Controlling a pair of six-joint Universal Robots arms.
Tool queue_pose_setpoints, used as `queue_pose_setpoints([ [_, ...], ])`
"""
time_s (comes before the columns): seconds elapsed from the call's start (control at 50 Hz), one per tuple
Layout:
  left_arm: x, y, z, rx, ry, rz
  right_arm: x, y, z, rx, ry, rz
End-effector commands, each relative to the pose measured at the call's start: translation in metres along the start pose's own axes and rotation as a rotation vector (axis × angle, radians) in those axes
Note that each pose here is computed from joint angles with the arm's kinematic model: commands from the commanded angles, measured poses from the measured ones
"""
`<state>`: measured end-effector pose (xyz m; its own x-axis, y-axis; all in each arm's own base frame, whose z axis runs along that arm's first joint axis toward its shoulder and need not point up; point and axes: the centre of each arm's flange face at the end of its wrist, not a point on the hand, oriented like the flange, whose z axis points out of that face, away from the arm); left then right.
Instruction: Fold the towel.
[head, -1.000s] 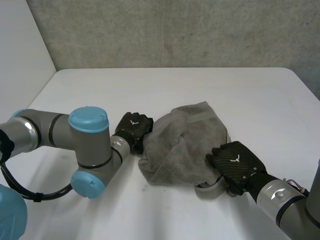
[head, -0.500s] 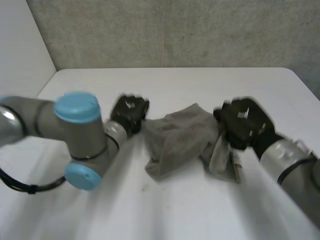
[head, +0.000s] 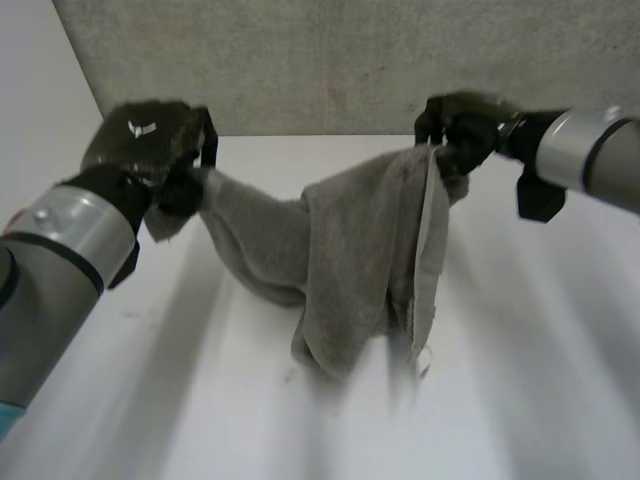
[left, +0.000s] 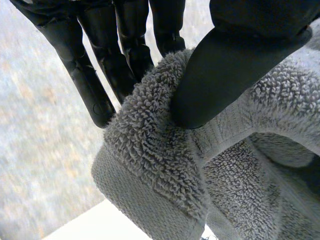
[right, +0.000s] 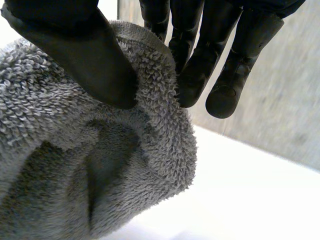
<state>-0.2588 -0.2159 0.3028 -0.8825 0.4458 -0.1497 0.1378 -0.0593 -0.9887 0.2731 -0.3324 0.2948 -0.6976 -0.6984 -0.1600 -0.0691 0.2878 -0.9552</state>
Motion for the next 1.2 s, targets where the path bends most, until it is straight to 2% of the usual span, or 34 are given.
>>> queue_pose_setpoints([
  [0.02,-0.001,0.043,0.005,-0.128,0.001,-0.002,0.023,0.055,0.044,-0.13,0.008,0.043],
  [0.06,0.001,0.058,0.011,-0.17,0.005,-0.002,0.032,0.066,0.055,-0.141,0.022,0.023],
  [0.18,0.004,0.081,0.03,-0.23,0.01,0.0,0.043,0.061,0.055,-0.127,0.105,-0.047],
  [0.28,-0.005,0.086,0.042,-0.231,-0.016,-0.003,0.034,0.032,0.032,-0.089,0.163,-0.13],
  [0.42,-0.024,0.087,0.052,-0.207,-0.077,-0.008,0.009,0.022,-0.002,-0.07,0.144,-0.19],
  [0.56,-0.038,0.094,0.053,-0.222,-0.118,-0.014,-0.011,0.049,-0.032,-0.073,0.121,-0.361],
  [0.66,-0.042,0.097,0.053,-0.232,-0.127,-0.016,-0.037,0.097,-0.058,-0.115,0.08,-0.536],
  [0.82,-0.048,0.098,0.055,-0.234,-0.142,-0.019,-0.055,0.152,-0.065,-0.091,0.016,-0.671],
  [1.02,-0.048,0.1,0.053,-0.242,-0.143,-0.019,-0.066,0.181,-0.065,-0.045,-0.084,-0.697],
  [1.16,-0.048,0.1,0.051,-0.247,-0.147,-0.019,-0.061,0.171,-0.057,0.023,-0.062,-0.716],
  [1.2,-0.049,0.098,0.051,-0.246,-0.148,-0.018,-0.057,0.156,-0.054,0.062,-0.027,-0.713],
])
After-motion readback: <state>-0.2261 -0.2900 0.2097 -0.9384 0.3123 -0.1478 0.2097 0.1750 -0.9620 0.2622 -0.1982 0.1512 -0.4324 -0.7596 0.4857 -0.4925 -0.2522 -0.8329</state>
